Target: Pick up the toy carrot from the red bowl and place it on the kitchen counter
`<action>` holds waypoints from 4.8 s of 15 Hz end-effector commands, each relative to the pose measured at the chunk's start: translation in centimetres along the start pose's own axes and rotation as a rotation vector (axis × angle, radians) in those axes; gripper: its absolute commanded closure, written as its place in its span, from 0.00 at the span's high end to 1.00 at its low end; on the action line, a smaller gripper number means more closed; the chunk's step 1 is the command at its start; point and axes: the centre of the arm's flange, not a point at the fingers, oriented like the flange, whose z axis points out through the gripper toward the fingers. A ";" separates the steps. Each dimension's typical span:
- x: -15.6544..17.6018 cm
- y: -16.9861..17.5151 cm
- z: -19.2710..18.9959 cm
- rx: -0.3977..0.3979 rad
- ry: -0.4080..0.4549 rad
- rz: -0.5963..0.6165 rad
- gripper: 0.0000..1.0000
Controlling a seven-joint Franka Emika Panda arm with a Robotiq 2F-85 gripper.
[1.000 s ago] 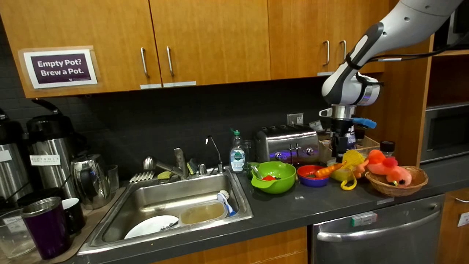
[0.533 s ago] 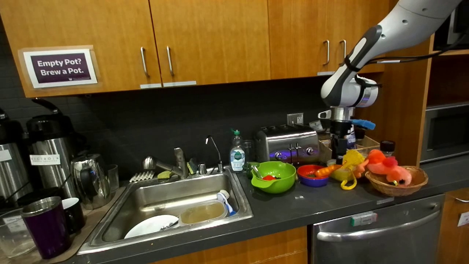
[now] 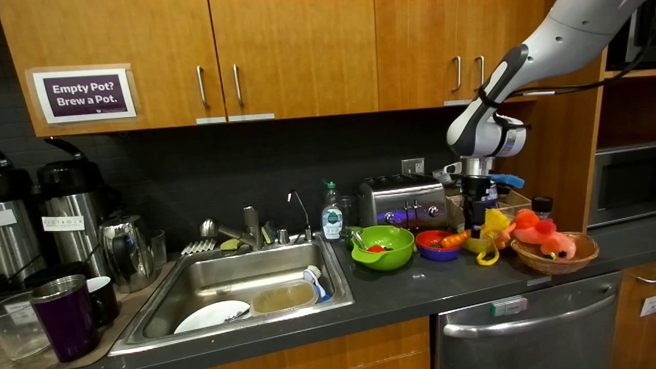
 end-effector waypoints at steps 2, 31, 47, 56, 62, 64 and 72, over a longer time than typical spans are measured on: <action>0.2 0.3 -0.6 0.003 -0.015 0.005 0.61; -4.5 1.5 -6.4 -0.199 0.185 0.124 0.06; -9.4 -2.4 -3.0 -0.211 0.426 0.209 0.06; -9.8 -5.7 -0.1 -0.104 0.439 0.017 0.06; -9.2 -6.0 1.9 -0.004 0.512 -0.217 0.06; -8.8 -6.3 2.9 0.053 0.510 -0.282 0.06; -8.8 -5.6 5.6 0.185 0.352 -0.371 0.06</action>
